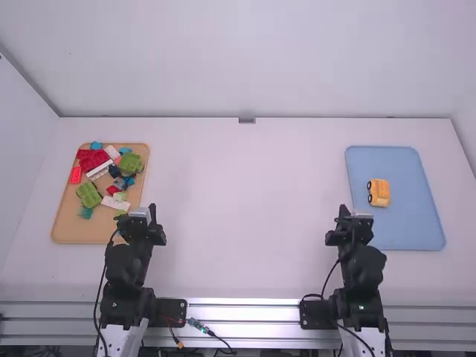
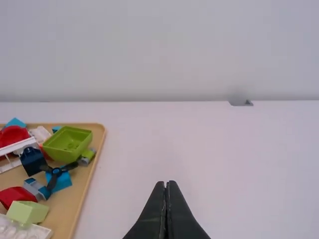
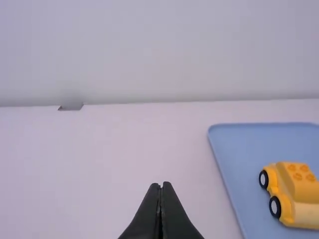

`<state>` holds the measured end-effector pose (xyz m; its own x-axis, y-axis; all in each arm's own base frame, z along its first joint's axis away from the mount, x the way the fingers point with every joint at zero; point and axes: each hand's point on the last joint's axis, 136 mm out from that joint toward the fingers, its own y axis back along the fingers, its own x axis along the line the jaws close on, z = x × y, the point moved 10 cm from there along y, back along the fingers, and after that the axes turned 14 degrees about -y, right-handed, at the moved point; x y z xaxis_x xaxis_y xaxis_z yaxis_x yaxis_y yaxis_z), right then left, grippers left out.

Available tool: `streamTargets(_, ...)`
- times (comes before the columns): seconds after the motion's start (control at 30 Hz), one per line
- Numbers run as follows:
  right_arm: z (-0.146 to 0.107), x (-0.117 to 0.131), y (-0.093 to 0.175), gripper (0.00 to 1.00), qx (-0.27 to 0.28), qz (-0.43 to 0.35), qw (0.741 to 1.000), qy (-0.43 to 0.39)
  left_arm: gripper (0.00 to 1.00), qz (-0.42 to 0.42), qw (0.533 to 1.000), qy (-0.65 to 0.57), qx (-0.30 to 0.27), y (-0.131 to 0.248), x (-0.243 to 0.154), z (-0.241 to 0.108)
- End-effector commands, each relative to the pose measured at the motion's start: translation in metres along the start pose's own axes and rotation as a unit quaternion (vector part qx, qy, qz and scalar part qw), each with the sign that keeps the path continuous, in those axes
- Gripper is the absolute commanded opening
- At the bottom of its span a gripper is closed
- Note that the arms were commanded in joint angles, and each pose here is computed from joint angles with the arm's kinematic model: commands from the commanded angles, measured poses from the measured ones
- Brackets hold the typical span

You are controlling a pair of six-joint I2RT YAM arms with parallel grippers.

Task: Assemble lego blocks to make yellow taxi

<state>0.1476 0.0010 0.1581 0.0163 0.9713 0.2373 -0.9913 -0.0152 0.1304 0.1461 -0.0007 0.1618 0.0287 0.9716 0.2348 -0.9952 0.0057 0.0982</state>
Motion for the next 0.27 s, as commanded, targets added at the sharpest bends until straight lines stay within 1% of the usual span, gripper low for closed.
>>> streamTargets(0.0,-0.0017,-0.0003,0.0007,0.0,-0.006,0.002,1.0,-0.002,0.0,0.002,1.0,-0.003,0.004,-0.0004,-0.0002,-0.0036)
streamTargets(0.23,-0.0001,0.0001,0.0015,0.0,-0.012,0.003,1.0,-0.002,0.0,0.002,1.0,-0.003,0.004,-0.0004,-0.0002,-0.0036)
